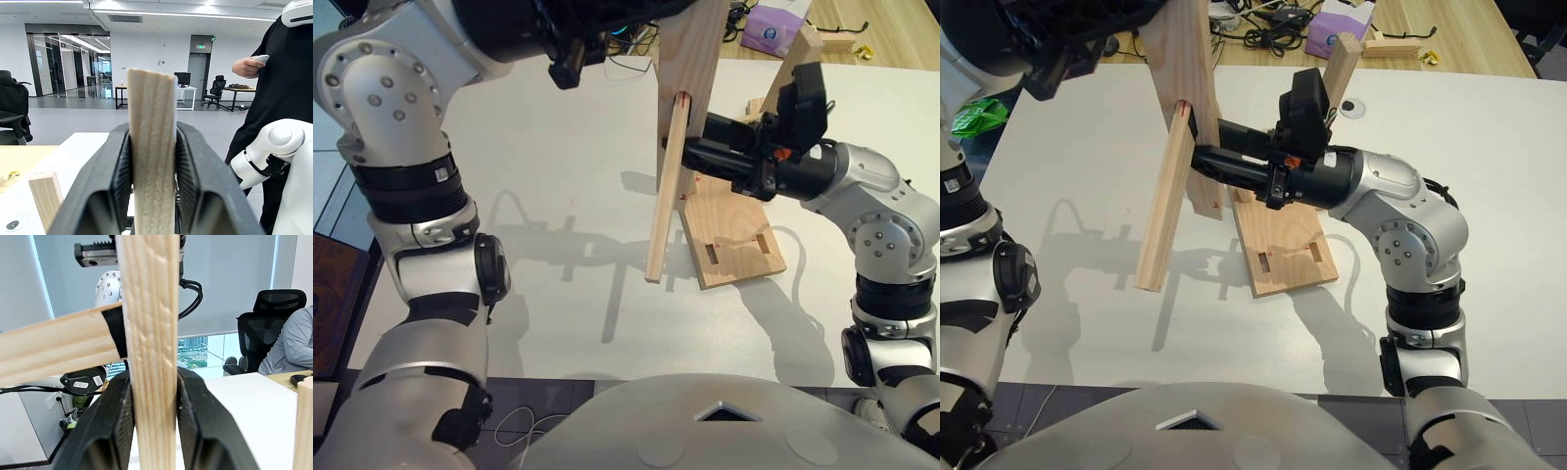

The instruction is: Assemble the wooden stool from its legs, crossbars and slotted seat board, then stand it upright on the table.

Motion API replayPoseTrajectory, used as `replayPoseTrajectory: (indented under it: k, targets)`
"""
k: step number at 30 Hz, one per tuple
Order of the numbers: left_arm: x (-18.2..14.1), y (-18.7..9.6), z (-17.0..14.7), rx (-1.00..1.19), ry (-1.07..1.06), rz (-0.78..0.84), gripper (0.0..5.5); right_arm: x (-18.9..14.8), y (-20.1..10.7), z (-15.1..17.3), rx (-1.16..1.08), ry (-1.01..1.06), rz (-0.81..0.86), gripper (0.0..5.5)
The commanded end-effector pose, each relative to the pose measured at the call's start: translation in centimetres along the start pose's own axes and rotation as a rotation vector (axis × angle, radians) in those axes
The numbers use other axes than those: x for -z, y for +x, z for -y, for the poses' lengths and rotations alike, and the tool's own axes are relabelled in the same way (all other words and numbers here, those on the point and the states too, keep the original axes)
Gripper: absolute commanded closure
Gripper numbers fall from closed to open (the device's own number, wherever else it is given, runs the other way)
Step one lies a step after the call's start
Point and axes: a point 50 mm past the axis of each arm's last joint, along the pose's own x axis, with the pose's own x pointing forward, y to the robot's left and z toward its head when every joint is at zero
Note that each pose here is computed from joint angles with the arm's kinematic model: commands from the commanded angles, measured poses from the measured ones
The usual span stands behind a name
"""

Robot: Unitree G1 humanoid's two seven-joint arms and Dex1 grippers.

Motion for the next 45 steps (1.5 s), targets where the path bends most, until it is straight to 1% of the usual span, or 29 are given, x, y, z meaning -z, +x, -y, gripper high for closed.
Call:
replayPoseTrajectory:
  k: [1,11,12,13,16,18,20,25,27,30,32,35,36,38,39,42,44,45]
  targets:
    - [0.5,0.2,0.4,0.029,-0.019,-0.038,4.41,-0.6,-0.1,0.2,0.030,-0.027,0.009,4.46]
    - [0.5,0.0,0.4,0.013,-0.033,-0.011,4.42,-0.2,-0.3,0.3,0.039,-0.012,-0.013,4.46]
    - [0.5,-0.1,0.3,0.010,-0.034,-0.008,4.42,-0.1,-0.3,0.3,0.036,-0.007,-0.019,4.08]
    - [0.5,-0.1,0.3,0.008,-0.035,-0.007,4.46,-0.1,-0.3,0.3,0.035,-0.004,-0.023,3.87]
    - [0.5,-0.3,0.3,0.001,-0.034,-0.002,4.47,0.1,-0.5,0.4,0.045,-0.003,-0.034,3.48]
    - [0.5,-0.4,0.2,-0.013,-0.026,0.005,4.47,0.2,-0.7,0.4,0.054,-0.009,-0.048,3.06]
    - [0.3,-0.7,0.0,-0.040,-0.010,0.012,4.47,0.4,-1.1,0.4,0.062,-0.013,-0.072,2.76]
    - [-0.8,-2.2,-0.3,-0.135,0.040,0.053,4.47,0.0,-2.5,0.8,0.108,-0.063,-0.110,1.79]
    - [-0.9,-3.1,-0.6,-0.198,0.049,0.068,4.48,0.7,-3.8,0.8,0.141,-0.088,-0.165,1.76]
    - [-0.7,-4.6,-1.0,-0.294,0.063,0.090,4.48,1.6,-5.4,0.3,0.154,-0.078,-0.227,1.76]
    - [-0.7,-5.5,-1.0,-0.363,0.087,0.110,4.48,2.3,-6.2,-0.3,0.144,-0.051,-0.270,2.03]
    - [-0.8,-6.7,-0.7,-0.482,0.130,0.152,4.48,2.9,-7.5,-1.1,0.154,-0.004,-0.310,2.65]
    - [-0.7,-7.1,-0.6,-0.529,0.140,0.165,4.48,3.0,-8.0,-1.2,0.167,0.008,-0.319,2.95]
    - [-0.3,-7.6,-0.4,-0.612,0.150,0.194,4.48,3.3,-9.2,-1.6,0.192,0.030,-0.350,3.29]
    - [-0.2,-8.0,-0.4,-0.658,0.162,0.217,4.48,3.5,-9.9,-2.0,0.195,0.036,-0.386,3.40]
    - [0.0,-9.1,-0.2,-0.766,0.179,0.279,4.48,4.1,-11.6,-2.8,0.191,0.052,-0.474,3.95]
    - [0.0,-9.5,0.0,-0.802,0.190,0.307,4.48,4.3,-12.5,-3.2,0.168,0.069,-0.530,4.33]
    - [0.0,-9.5,0.1,-0.811,0.195,0.316,4.48,4.3,-13.0,-3.3,0.162,0.074,-0.562,4.44]
